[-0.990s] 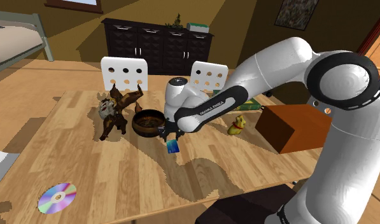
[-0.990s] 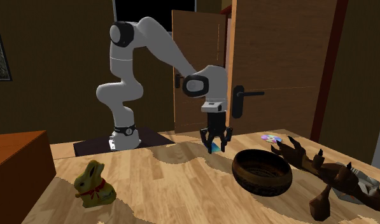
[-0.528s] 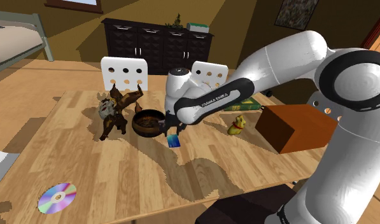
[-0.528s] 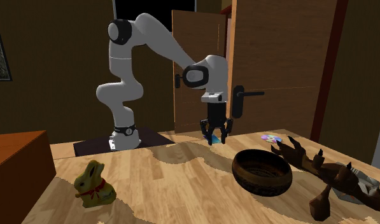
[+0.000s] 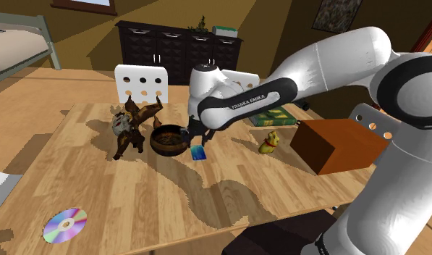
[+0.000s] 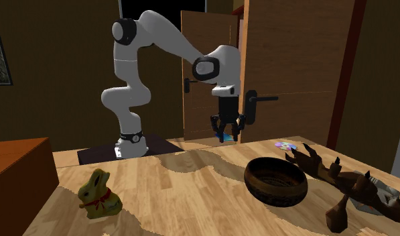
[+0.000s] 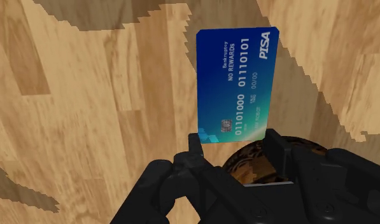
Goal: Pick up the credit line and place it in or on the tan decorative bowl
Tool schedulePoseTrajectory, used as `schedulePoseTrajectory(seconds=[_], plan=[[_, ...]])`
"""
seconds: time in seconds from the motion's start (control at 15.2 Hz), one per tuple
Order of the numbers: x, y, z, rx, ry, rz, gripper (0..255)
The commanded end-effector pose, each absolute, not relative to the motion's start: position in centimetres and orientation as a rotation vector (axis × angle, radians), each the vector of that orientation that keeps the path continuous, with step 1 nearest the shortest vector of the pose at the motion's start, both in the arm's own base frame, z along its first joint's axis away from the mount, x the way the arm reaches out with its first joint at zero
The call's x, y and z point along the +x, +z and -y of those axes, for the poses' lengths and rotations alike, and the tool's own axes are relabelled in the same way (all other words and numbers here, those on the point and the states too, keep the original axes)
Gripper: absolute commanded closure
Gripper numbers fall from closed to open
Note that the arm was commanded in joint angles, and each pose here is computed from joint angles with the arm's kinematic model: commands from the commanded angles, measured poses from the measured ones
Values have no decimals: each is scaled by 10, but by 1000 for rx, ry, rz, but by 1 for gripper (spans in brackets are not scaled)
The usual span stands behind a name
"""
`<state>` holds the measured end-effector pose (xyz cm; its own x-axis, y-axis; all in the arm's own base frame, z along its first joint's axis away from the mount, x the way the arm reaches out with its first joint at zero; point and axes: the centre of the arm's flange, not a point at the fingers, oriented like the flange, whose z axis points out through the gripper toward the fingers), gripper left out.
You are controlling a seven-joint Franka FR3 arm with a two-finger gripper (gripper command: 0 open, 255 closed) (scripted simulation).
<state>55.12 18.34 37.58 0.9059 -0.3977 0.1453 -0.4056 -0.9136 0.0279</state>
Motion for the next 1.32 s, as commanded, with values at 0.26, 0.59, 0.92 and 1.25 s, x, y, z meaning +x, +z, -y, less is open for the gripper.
schedulePoseTrajectory(seconds=[0.26, 0.59, 0.92, 1.25], plan=[[565, 399, -184, 3011, 210, 635, 255], [630, 403, -186, 3011, 210, 635, 255], [696, 407, -187, 3011, 210, 635, 255], [762, 411, -189, 3011, 210, 635, 255]])
